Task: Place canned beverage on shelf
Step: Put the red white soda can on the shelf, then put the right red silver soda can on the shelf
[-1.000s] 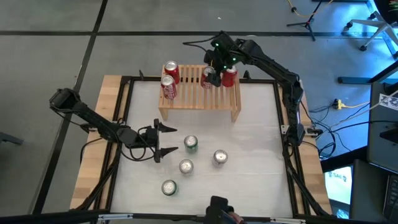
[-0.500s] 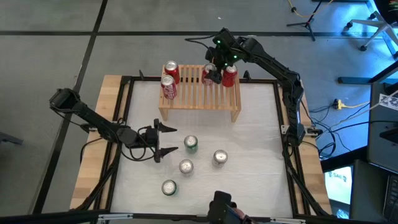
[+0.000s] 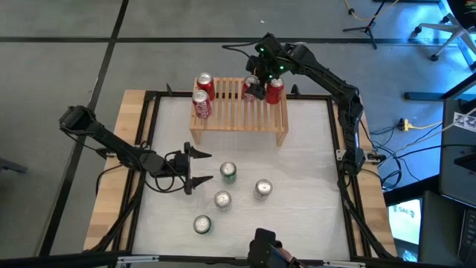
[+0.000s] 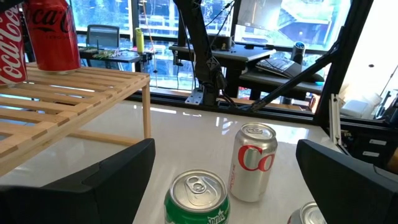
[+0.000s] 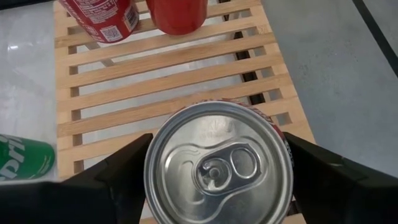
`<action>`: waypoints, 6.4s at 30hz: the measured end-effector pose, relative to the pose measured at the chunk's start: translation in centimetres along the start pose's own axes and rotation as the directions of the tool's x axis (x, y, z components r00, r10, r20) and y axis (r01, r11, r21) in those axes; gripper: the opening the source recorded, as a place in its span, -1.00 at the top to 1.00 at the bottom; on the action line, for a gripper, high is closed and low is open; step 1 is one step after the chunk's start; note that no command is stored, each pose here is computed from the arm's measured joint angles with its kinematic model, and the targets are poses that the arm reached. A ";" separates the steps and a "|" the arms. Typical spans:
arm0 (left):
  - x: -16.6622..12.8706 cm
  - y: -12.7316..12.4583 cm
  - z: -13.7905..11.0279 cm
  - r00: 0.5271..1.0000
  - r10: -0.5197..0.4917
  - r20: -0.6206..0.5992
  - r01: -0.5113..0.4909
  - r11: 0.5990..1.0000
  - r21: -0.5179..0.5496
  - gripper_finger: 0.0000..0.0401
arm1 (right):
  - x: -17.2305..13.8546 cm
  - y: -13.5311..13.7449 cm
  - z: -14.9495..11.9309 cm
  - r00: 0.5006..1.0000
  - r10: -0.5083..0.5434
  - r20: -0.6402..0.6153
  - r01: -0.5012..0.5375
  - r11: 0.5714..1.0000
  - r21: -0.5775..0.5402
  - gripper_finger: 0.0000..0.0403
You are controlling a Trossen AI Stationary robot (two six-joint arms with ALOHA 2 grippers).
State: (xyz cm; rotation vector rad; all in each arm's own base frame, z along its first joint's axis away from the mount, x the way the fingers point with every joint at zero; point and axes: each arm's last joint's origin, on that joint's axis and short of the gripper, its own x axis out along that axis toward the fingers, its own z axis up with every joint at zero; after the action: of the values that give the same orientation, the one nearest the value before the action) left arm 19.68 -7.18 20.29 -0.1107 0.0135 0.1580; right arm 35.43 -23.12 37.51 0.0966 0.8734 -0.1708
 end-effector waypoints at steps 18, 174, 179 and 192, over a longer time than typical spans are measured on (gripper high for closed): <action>0.0 0.0 0.0 1.000 0.000 0.000 0.000 1.000 0.000 -0.90 | 0.4 -0.3 0.0 0.999 -0.045 -0.004 0.045 0.999 -0.006 -0.70; 6.4 -4.9 5.9 0.995 -0.022 0.097 0.027 0.998 -0.051 -0.90 | -18.1 23.1 -5.8 0.924 0.372 -0.094 -0.379 0.850 -0.365 -0.86; 6.6 -4.7 5.7 0.996 0.007 0.088 0.002 0.996 -0.093 -0.90 | -15.1 24.9 -6.9 0.907 0.384 -0.173 -0.421 0.819 -0.389 -0.86; 7.2 -3.6 5.8 0.995 0.057 0.088 -0.048 0.993 -0.105 -0.90 | -11.8 23.7 -14.1 0.896 0.436 0.086 -0.403 0.878 -0.258 -0.86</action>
State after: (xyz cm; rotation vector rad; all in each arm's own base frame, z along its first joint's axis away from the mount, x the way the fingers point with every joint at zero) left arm 27.39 -8.92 26.27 -0.2061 -0.0824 0.2161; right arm 21.87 3.66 37.87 0.0509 0.7058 0.3325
